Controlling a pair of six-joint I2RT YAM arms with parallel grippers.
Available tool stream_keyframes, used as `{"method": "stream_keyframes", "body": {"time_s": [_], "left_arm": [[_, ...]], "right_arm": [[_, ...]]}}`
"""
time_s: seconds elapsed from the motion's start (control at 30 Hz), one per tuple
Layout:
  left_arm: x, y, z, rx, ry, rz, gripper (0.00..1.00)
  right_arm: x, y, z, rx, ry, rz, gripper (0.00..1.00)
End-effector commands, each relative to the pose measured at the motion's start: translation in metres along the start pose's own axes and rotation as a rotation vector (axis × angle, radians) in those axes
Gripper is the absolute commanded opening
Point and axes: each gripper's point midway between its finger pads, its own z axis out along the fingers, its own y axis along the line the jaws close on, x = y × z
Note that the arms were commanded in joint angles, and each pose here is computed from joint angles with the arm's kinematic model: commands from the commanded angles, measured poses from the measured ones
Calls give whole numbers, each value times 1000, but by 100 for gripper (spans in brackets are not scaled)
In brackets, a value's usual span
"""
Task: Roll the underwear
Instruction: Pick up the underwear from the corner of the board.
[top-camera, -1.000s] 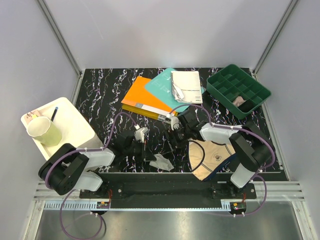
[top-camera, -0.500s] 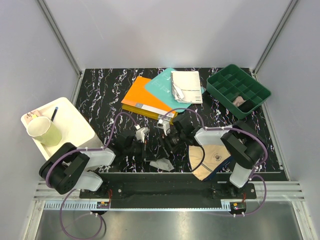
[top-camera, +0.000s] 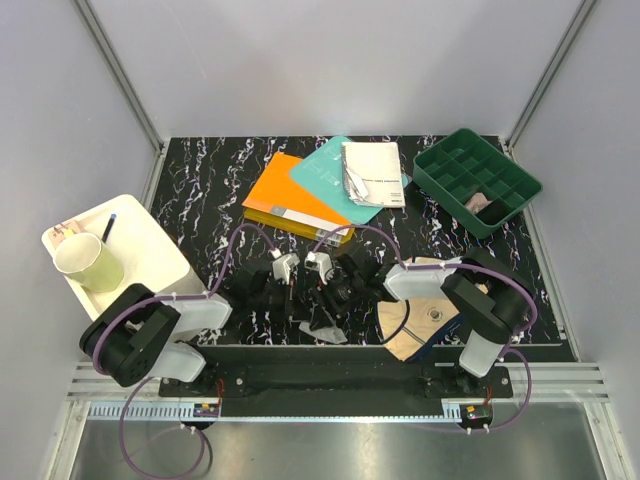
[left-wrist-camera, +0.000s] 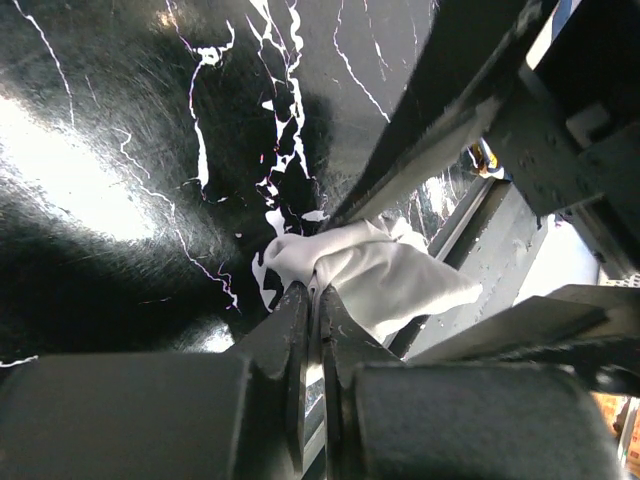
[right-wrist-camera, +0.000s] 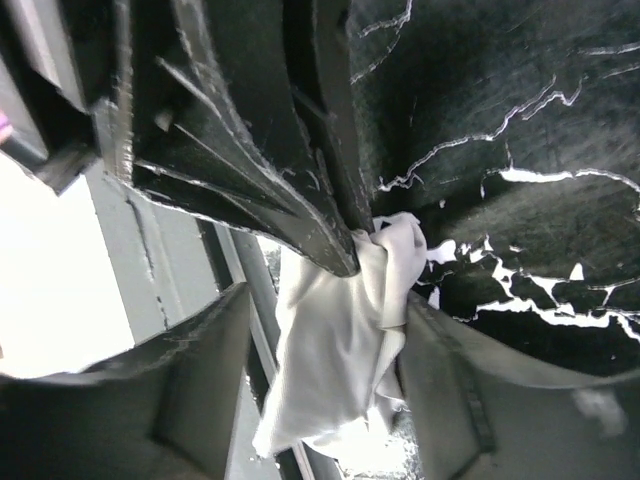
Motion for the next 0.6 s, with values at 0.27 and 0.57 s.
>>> {"method": "stream_keyframes", "body": {"time_s": [0.27,0.57], "left_arm": [[-15,-5,3,-5,-31,23,0],[-33,-12,-7,-38,-108,28,45]], "right_arm": [[26,-7,-2,87,90,15,26],[26,-12,-1,131,94,66,0]]}}
